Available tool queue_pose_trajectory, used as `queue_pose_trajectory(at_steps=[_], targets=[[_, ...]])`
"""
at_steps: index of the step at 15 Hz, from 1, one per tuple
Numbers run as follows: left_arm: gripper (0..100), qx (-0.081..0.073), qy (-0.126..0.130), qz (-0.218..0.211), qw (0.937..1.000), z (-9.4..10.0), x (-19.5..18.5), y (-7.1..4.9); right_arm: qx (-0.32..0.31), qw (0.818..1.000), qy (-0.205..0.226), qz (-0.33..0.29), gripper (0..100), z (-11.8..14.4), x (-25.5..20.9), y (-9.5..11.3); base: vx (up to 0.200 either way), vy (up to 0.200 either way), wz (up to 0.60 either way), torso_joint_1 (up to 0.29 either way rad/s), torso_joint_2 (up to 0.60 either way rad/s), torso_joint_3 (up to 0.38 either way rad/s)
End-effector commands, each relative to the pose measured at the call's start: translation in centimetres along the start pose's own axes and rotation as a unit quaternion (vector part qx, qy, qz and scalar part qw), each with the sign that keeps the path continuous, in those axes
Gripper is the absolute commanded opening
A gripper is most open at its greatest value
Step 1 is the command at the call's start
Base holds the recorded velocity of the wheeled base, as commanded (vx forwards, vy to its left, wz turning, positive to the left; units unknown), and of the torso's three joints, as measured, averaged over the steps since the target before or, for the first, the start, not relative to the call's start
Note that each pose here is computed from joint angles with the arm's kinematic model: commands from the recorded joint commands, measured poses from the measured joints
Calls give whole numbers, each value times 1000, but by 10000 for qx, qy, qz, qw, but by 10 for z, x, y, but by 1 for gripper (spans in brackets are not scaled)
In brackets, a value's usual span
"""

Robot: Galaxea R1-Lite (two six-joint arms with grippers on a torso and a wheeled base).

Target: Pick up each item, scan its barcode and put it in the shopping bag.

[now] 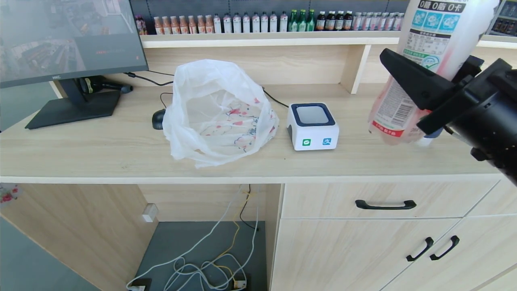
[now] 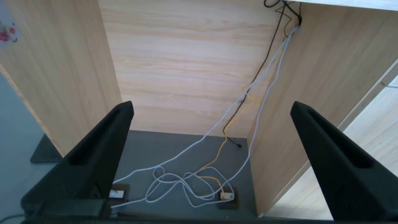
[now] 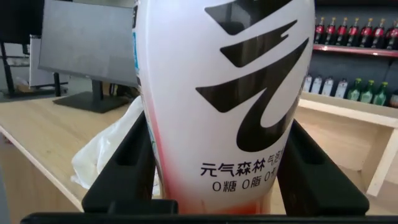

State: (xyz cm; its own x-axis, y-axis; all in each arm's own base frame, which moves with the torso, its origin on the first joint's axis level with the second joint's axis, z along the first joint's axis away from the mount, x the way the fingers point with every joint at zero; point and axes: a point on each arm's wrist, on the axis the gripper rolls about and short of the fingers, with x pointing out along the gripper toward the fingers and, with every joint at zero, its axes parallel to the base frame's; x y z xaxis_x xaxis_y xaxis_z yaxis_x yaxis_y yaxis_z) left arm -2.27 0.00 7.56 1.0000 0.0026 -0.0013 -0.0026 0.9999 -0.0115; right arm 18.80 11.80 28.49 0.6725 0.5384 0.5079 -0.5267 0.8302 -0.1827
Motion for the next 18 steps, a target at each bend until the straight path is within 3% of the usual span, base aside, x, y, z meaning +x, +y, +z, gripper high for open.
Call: queue_pose_trajectory(at_steps=[1, 6, 12, 18], targets=[[100, -4, 1, 3, 10000, 0, 0, 0, 287, 9993, 108, -200, 0, -6, -13, -1, 0, 0, 0, 0, 0, 0], [100, -4, -6, 2, 10000, 0, 0, 0, 573, 9958, 258, -671, 0, -23, -34, -2, 0, 0, 0, 0, 0, 0], [100, 11, 1, 3, 10000, 0, 0, 0, 541, 9949, 515, -678, 0, -34, -43, 1, 0, 0, 0, 0, 0, 0], [100, 11, 1, 3, 10000, 0, 0, 0, 575, 9936, 321, -921, 0, -34, -27, -7, 0, 0, 0, 0, 0, 0]])
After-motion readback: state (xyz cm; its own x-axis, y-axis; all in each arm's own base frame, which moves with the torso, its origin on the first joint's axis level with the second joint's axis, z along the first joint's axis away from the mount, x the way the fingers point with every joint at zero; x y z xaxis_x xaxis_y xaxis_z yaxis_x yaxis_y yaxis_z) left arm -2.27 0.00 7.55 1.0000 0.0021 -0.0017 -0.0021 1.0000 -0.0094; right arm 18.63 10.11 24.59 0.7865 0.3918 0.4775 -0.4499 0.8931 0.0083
